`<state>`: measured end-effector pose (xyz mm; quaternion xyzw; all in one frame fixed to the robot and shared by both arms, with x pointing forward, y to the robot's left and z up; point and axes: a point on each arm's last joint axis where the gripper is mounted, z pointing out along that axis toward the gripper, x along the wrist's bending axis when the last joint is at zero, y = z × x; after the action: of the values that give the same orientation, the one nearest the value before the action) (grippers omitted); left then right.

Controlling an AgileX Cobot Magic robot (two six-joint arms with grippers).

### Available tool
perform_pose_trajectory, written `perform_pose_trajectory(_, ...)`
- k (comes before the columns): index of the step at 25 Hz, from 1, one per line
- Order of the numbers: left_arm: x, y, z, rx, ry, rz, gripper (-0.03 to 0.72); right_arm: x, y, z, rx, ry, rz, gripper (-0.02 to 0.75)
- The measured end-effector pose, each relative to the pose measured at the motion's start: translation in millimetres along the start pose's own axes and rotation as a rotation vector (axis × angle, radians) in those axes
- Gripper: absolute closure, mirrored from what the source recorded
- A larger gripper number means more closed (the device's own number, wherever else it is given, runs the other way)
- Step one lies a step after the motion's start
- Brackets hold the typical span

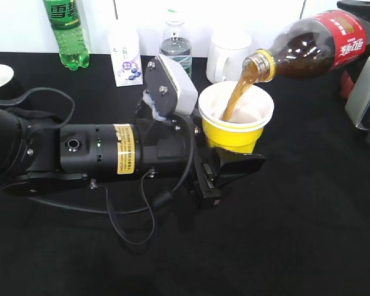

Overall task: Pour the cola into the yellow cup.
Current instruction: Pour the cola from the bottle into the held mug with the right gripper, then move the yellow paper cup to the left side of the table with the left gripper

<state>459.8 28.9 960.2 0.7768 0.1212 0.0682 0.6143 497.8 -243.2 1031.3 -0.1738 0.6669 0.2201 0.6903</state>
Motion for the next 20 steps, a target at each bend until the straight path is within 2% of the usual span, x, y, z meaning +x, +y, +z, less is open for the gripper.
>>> perform_pose_trajectory(10, 0.1, -0.9, 0.2, 0.005, 0.000, 0.000, 0.251, -0.5, -0.3, -0.1, 0.004, -0.004, 0.028, 0.330)
perform_pose_trajectory(13, 0.1, -1.1, 0.2, 0.007, 0.000, 0.002, 0.251, -0.2, 0.4, -0.1, -0.003, 0.001, 0.199, 0.330)
perform_pose_trajectory(20, 0.1, -1.1, 0.2, 0.007, 0.000, 0.002, 0.251, 4.2, 7.4, -0.7, -0.062, 0.074, 0.666, 0.331)
